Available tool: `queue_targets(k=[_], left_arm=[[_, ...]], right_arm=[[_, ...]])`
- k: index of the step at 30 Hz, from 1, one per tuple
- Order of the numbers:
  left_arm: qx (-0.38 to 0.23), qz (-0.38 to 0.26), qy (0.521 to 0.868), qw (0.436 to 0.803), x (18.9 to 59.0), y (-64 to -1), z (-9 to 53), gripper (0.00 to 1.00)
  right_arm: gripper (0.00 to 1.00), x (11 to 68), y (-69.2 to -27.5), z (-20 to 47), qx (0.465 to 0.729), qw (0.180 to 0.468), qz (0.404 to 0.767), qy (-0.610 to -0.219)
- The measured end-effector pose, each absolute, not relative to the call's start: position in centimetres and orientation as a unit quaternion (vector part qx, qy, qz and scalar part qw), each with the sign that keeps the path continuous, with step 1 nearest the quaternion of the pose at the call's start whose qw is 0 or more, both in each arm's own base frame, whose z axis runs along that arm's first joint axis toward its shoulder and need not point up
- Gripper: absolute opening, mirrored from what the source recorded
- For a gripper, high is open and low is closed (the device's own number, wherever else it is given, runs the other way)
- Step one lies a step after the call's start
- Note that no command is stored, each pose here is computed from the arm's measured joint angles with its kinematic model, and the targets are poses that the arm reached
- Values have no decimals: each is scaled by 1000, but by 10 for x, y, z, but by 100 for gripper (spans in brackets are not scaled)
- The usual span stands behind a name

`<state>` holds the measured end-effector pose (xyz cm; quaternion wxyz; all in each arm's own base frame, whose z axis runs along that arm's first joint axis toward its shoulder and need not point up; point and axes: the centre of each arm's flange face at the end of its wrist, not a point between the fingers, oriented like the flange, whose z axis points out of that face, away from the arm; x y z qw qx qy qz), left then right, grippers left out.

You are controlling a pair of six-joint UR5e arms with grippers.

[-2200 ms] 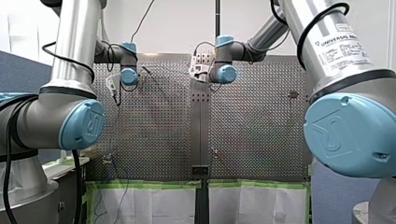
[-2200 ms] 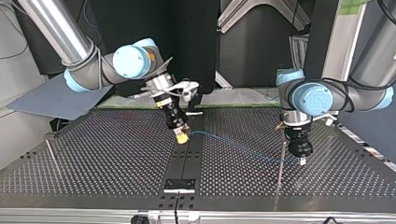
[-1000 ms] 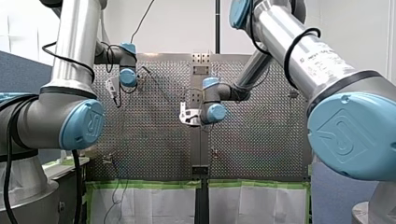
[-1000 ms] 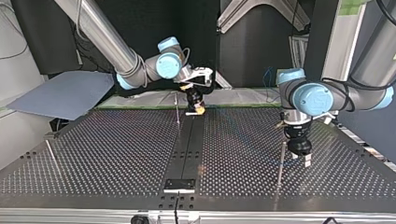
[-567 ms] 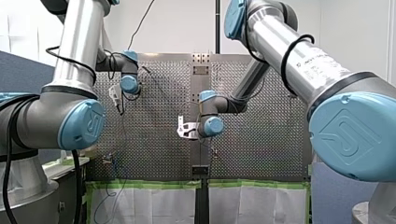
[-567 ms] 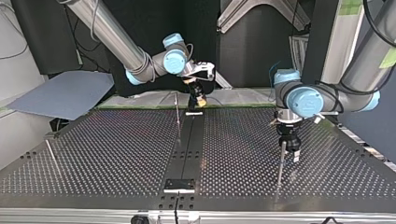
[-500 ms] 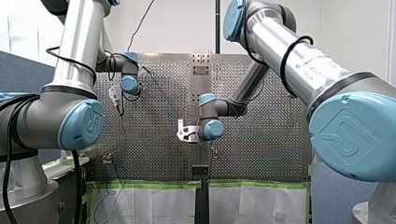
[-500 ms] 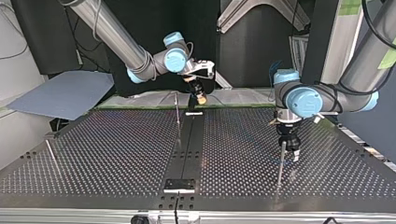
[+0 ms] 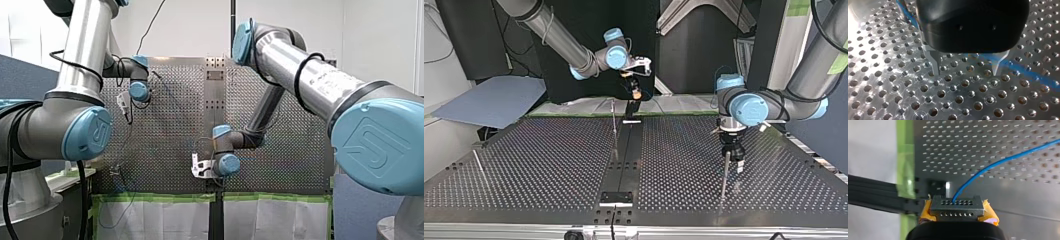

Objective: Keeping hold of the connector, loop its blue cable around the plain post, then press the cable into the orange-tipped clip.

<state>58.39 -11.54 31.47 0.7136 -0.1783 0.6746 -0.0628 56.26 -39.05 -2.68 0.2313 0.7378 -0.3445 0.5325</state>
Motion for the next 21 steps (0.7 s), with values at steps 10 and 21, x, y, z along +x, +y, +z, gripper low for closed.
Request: queue_targets(k=[10,21], left_arm=[[-179,-63,674,714,584,-115,315,100],[-179,-61,674,714,584,-115,315,100]], right_arm=[[0,547,-389,-86,741,237,514,-361],[0,521,-389,-153,737,257,493,-385]])
